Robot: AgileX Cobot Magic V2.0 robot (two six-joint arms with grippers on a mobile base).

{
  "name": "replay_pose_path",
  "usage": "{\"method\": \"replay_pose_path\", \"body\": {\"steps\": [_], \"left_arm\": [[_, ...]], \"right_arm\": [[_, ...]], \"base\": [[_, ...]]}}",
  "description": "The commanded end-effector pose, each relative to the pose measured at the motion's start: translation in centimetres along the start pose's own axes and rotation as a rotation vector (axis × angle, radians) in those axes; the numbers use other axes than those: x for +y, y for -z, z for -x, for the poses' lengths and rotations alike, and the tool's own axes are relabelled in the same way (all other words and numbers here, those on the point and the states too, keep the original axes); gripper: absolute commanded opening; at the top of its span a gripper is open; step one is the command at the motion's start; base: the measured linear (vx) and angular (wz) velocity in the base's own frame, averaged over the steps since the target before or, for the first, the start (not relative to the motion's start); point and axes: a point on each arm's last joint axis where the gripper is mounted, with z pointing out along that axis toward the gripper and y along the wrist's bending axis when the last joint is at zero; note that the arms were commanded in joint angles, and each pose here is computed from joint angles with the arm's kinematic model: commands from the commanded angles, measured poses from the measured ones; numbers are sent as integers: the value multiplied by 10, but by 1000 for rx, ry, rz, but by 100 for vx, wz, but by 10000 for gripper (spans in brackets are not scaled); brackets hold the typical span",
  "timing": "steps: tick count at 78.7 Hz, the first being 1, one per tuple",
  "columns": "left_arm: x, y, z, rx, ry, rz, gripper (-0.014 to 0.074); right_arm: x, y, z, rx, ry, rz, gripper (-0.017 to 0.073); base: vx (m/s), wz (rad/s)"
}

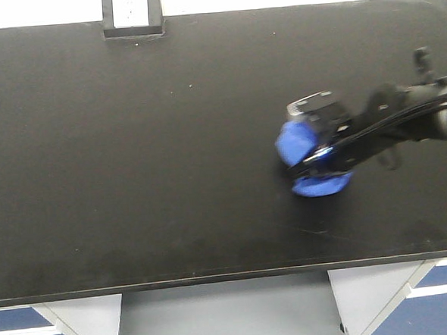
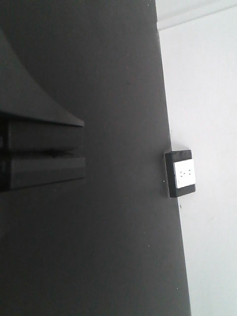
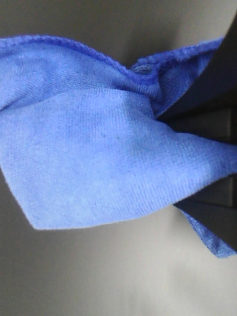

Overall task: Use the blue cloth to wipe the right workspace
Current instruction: 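Wipe the cloth across the bench surface with the right gripper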

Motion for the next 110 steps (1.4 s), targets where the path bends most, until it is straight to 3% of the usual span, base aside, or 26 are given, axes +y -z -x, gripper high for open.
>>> {"method": "replay_pose_path", "body": {"steps": [1, 8, 13, 18, 25, 42, 50, 63, 80, 88, 101, 110], "left_arm": [[-1, 3, 17, -122, 3, -14, -6], [-1, 3, 17, -122, 3, -14, -6], [-1, 3, 17, -122, 3, -14, -6], [-1, 3, 17, -122, 3, -14, -6], [-1, 3, 17, -122, 3, -14, -6], [-1, 3, 17, -122, 3, -14, -6], [-1, 3, 17, -122, 3, -14, -6], [-1, 3, 17, -122, 3, -14, -6], [-1, 3, 17, -122, 3, -14, -6], [-1, 3, 17, -122, 3, -14, -6], [-1, 3, 17, -122, 3, -14, -6], [-1, 3, 17, -122, 3, -14, -6]], "right_arm": [[-38, 15, -2, -28, -33, -101, -3], [-60, 19, -10, -20, -89, -132, -3], [-65, 20, -13, -10, -108, -132, -3], [-61, 20, -14, 3, -114, -116, -3], [-40, 16, -8, 10, -106, -65, -3], [44, 5, 9, 7, 121, 36, -3], [55, 4, 13, -32, 154, 31, -3], [29, 6, 12, -37, 149, -27, -3], [-36, 15, 1, -58, -67, -109, -1], [-52, 18, -3, -68, -131, -126, 3], [-55, 18, -4, -72, -114, -132, 62], [-55, 19, -2, -86, -106, -138, 167]], "base": [[0, 0], [0, 0], [0, 0], [0, 0], [0, 0], [0, 0], [0, 0], [0, 0], [0, 0], [0, 0], [0, 0], [0, 0]]}}
